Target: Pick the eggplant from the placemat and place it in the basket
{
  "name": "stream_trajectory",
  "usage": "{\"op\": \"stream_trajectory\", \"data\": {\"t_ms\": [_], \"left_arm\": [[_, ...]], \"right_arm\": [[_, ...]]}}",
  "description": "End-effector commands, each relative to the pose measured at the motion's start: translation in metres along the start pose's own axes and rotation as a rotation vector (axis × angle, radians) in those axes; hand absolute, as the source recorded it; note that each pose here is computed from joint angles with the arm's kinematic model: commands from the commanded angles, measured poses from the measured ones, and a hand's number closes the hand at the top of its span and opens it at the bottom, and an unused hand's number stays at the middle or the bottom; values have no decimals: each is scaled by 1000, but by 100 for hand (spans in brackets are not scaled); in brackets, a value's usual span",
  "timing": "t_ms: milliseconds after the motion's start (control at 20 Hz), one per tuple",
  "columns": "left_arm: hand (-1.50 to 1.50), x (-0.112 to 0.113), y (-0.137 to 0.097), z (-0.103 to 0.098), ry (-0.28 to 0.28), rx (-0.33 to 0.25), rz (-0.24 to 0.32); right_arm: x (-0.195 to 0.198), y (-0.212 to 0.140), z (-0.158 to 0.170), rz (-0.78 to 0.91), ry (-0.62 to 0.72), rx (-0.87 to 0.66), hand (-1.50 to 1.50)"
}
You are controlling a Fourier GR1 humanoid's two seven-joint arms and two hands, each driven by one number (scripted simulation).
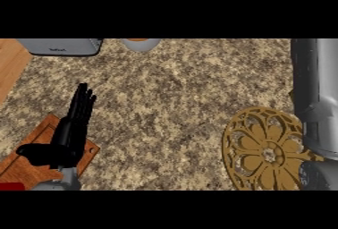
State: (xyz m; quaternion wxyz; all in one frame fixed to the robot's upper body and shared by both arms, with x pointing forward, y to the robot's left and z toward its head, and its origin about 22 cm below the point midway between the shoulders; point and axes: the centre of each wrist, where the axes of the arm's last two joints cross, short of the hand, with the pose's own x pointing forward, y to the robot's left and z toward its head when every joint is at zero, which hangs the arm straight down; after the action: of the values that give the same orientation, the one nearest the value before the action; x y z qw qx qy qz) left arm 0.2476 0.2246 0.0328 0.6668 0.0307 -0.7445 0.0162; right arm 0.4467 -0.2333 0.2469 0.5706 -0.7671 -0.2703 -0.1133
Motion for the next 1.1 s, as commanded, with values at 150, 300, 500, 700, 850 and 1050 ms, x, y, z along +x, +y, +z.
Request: {"op": "stream_trajectory", "data": {"t_ms": [150,300,500,700,850,1050], "left_arm": [[0,8,7,-2,-1,19,-16],[0,10,19,18,8,16,3],[0,5,6,14,-10,41,-11],[0,-9,6,5,3,30,-12],[0,4,11,7,0,36,-6],[0,-2,21,-2,8,22,-8]], "right_arm": [[-20,9,-19,-2,259,-29,150],[-36,9,-24,19,231,-7,150],[-60,25,-19,67,243,23,150],[-76,21,-26,119,239,56,150],[-87,30,-18,109,255,65,150],[-114,47,-24,55,267,60,150]]}}
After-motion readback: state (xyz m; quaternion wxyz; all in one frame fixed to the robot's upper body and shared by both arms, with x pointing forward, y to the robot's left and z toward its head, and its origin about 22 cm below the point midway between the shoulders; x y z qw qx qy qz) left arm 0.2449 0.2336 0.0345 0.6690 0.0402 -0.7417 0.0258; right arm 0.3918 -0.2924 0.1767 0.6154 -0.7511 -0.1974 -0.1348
